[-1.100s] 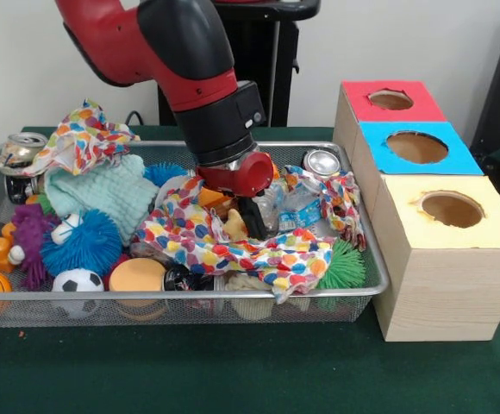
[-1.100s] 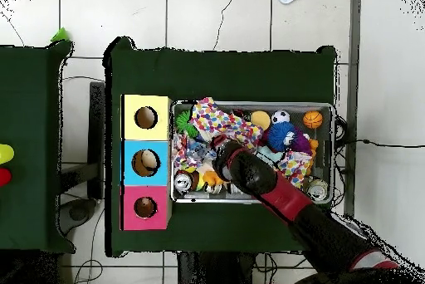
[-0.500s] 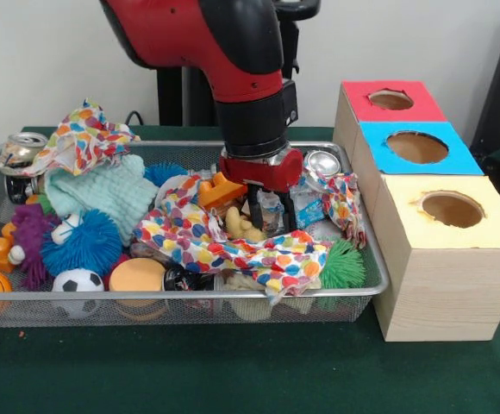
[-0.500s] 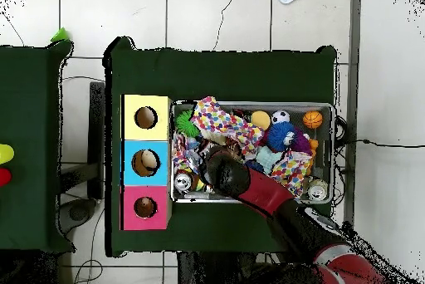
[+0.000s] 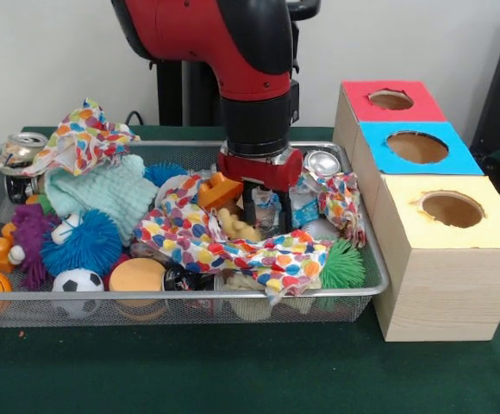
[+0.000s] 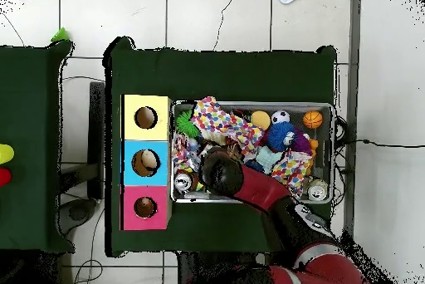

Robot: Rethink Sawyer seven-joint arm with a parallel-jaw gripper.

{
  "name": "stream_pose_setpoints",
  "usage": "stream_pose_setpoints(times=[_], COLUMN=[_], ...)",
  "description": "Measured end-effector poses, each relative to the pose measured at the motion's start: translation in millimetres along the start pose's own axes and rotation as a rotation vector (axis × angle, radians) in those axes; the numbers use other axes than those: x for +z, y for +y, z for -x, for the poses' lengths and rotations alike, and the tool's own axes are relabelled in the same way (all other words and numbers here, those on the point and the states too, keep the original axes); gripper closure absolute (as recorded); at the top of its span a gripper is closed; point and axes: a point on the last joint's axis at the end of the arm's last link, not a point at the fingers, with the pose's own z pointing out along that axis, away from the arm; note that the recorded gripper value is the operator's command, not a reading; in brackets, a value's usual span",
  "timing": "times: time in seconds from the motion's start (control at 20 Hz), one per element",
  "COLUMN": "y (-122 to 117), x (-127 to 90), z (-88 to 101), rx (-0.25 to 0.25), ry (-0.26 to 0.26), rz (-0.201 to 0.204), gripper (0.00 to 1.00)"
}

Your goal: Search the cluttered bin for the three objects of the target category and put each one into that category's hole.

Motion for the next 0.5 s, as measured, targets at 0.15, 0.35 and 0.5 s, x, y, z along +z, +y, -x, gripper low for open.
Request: stream_pose_setpoints(times=[0.15, 0.35, 0.5], y=[-1.1, -0.7, 0.2], x=[0.4, 3.7, 4.9], z=[-1.6, -2.4, -0.9], rx=[-0.081, -0.199, -0.247], ry=[-0.023, -0.065, -0.083], rz=[-0.048, -0.104, -0.123], gripper=[0.00, 0.00, 0.00])
